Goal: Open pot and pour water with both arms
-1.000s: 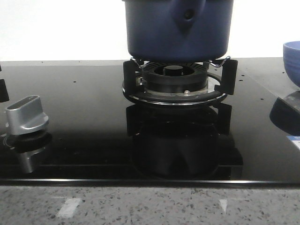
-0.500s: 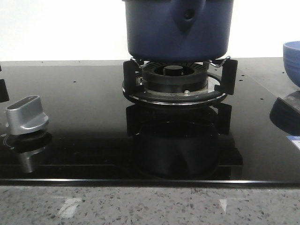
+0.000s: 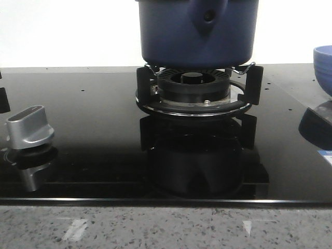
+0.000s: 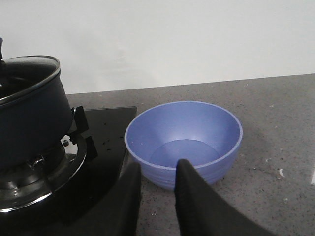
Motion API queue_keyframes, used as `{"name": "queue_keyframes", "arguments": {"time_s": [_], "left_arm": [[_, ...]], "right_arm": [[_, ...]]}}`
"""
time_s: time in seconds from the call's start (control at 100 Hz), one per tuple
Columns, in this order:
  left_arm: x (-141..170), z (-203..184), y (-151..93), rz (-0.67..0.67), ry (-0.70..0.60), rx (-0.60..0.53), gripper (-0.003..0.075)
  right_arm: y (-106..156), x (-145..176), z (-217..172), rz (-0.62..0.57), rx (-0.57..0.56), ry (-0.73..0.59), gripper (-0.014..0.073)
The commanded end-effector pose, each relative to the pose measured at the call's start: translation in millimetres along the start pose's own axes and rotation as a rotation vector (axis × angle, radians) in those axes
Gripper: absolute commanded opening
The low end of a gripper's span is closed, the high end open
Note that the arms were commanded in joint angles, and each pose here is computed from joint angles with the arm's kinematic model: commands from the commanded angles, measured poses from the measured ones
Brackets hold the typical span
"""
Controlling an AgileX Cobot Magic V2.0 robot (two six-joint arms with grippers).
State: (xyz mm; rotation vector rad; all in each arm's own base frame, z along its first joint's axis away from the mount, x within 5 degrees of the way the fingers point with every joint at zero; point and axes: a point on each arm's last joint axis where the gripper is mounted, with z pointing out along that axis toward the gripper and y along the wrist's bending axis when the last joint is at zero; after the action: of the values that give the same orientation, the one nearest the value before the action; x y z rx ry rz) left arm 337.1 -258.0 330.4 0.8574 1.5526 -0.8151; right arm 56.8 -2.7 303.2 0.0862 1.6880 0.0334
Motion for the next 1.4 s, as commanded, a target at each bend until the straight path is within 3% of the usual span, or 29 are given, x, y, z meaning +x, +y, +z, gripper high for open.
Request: {"name": "queue_keyframes", "arguments": {"time_s": [0.0,0.29,0.63,1.39], "left_arm": [[-23,-3,-9,-0.035,-0.091,0.041,0.0461],[-25,2,-9,-0.03,-0.108,0.069,0.0451],[-25,2,-10,-0.03,-0.111,0.08,0.024],[-54,-14,-19,0.011,-0.184,0.106,0.024]], "right_arm": [[2,-16,-1,-0.011,-0.011,-0.086,0.0153],[2,-16,-1,-0.011,-0.011,-0.086,0.0153],[2,-16,-1,-0.011,-0.011,-0.086,0.0153],[2,-16,-1,-0.011,-0.011,-0.086,0.0153]]}}
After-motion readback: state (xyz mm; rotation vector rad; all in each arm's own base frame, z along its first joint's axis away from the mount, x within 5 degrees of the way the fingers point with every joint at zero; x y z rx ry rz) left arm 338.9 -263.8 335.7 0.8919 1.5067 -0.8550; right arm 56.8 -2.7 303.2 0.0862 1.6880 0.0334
